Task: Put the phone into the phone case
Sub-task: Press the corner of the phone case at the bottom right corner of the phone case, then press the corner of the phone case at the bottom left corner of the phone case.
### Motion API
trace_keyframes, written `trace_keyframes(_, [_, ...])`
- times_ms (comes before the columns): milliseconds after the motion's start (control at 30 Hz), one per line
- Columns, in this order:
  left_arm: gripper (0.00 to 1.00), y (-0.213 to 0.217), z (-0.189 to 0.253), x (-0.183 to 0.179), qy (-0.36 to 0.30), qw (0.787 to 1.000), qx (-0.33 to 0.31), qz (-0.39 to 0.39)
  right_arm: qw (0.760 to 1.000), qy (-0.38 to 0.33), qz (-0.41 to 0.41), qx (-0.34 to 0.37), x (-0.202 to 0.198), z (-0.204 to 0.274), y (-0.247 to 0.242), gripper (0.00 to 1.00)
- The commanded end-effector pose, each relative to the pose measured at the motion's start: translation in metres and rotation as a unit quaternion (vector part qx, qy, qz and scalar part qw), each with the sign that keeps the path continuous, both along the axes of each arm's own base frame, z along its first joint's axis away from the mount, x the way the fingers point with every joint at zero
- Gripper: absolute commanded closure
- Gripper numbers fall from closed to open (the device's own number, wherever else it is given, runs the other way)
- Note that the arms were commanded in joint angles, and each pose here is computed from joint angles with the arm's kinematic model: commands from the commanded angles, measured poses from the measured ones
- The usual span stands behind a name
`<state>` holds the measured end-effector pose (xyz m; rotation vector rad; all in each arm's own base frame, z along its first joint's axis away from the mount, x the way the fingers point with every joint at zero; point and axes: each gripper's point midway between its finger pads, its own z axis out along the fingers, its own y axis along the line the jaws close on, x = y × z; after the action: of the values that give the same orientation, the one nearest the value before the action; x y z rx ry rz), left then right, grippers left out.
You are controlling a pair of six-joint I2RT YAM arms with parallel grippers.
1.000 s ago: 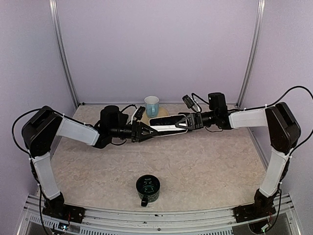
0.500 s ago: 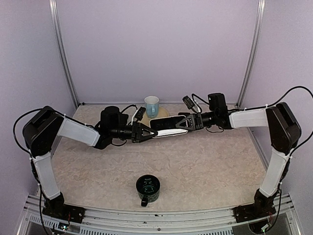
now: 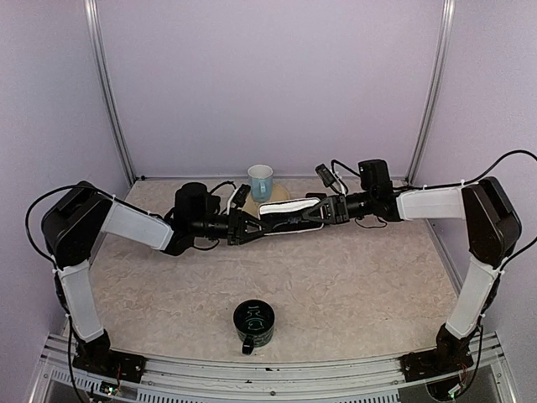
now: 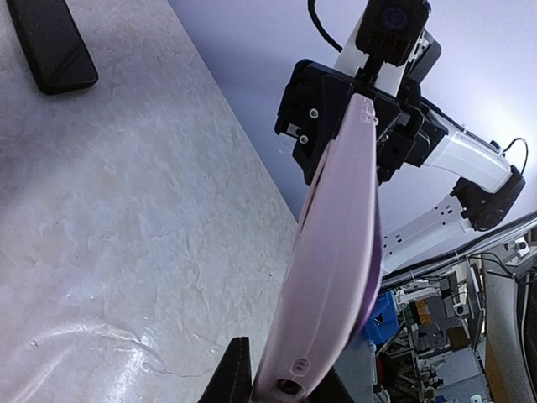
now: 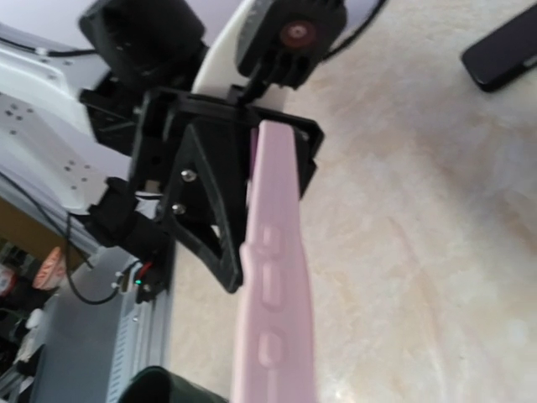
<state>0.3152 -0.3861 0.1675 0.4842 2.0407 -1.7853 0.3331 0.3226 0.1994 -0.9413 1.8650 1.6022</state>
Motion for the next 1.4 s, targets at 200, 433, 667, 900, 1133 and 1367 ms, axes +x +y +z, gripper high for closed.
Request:
trace_keyframes(200, [0.61, -0.004, 0.031, 0.003, -0.038, 0.999, -0.001, 0.015, 0.998, -0.060, -0.007, 0.025, 0.000, 0.036, -0.001, 1.00])
trace_keyframes(433, [0.45, -0.009, 0.038, -0.003, -0.052, 0.998, -0.015, 0.021, 0.996, -0.035, -0.026, 0.080, -0.002, 0.061, -0.002, 1.00])
trace_keyframes(667, [0.43, -0.002, 0.051, 0.004, -0.058, 0.997, -0.042, 0.043, 0.995, 0.001, -0.007, 0.100, -0.007, 0.065, -0.001, 1.00])
trace_keyframes(900, [0.42, 0.020, 0.063, 0.029, -0.072, 0.993, -0.037, 0.091, 0.997, 0.032, -0.013, 0.073, -0.005, 0.051, -0.001, 1.00])
trace_keyframes(1133, [0.42, 0.012, 0.071, 0.029, -0.081, 0.994, -0.041, 0.062, 0.997, 0.047, -0.003, 0.064, -0.010, 0.042, -0.002, 1.00])
trace_keyframes(1367, [0.57, 0.003, 0.068, 0.031, -0.082, 0.995, -0.047, 0.045, 0.996, 0.066, 0.013, 0.059, -0.017, 0.033, -0.002, 1.00])
